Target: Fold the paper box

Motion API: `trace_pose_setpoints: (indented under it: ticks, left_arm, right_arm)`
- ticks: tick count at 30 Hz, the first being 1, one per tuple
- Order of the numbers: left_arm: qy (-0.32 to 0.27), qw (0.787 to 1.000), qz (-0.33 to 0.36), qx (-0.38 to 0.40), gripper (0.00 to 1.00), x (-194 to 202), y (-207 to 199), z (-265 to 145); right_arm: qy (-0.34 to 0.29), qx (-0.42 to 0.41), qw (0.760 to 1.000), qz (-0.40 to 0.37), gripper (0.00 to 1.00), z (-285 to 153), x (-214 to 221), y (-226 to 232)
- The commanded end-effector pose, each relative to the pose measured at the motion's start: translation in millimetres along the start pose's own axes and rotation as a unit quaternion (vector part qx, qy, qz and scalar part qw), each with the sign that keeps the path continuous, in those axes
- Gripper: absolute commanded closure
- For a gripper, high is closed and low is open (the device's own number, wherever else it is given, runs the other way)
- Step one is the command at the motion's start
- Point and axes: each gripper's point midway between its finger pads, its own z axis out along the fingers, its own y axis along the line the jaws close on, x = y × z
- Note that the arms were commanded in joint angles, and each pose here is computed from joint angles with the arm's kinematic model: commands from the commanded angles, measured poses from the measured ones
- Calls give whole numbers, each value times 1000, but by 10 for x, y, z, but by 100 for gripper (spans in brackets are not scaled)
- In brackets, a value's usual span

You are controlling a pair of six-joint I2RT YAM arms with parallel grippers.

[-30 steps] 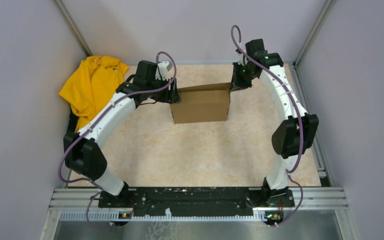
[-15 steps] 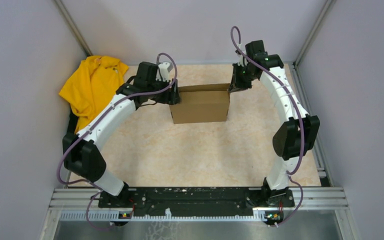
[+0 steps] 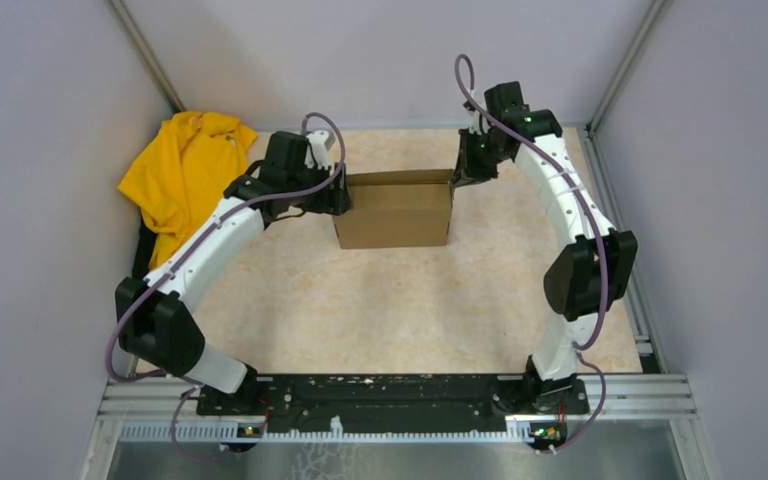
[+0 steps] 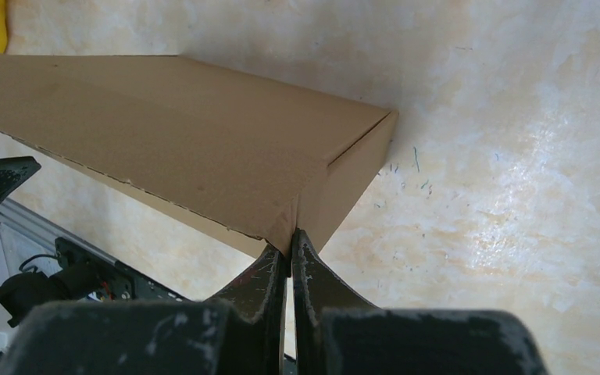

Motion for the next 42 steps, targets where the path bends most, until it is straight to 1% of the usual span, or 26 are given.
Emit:
trace_pose_setpoints:
  ticks: [1, 7, 11, 14, 19, 24, 31, 33, 36, 42]
  left_arm:
    - [17, 999, -22, -47, 25, 160, 245, -65]
    - [8, 997, -35, -67, 25, 158, 382, -151]
    - [-18, 997, -37, -66, 26, 35, 370, -290]
    - [-36, 998, -37, -34, 34, -107, 222, -399]
    - [-52, 996, -48, 52, 48, -305, -159, -523]
    - [-54, 993, -47, 94, 53, -408, -475, -543]
    - [-51, 990, -33, 125, 58, -422, -940, -411]
    - [-49, 991, -26, 120, 59, -373, -1040, -312]
    - [-39, 993, -16, 113, 61, -271, -1150, -151]
    - [-37, 995, -2, 91, 63, -150, -1220, 102]
  right_arm:
    - [2, -16, 1000, -2, 100, -50, 46, 98]
    - [1, -15, 1000, -3, 100, -56, 34, 100]
    - [2, -15, 1000, -4, 100, -55, 34, 106]
    - [2, -15, 1000, -5, 100, -55, 34, 110]
    - [1, -15, 1000, -7, 100, -66, 28, 121]
    - [1, -14, 1000, -9, 100, -72, 19, 133]
    - [4, -10, 1000, -11, 100, -45, 37, 133]
    - [2, 16, 1000, -18, 100, -42, 36, 91]
    - [6, 25, 999, -26, 100, -28, 41, 93]
    - [2, 29, 999, -28, 100, -40, 13, 105]
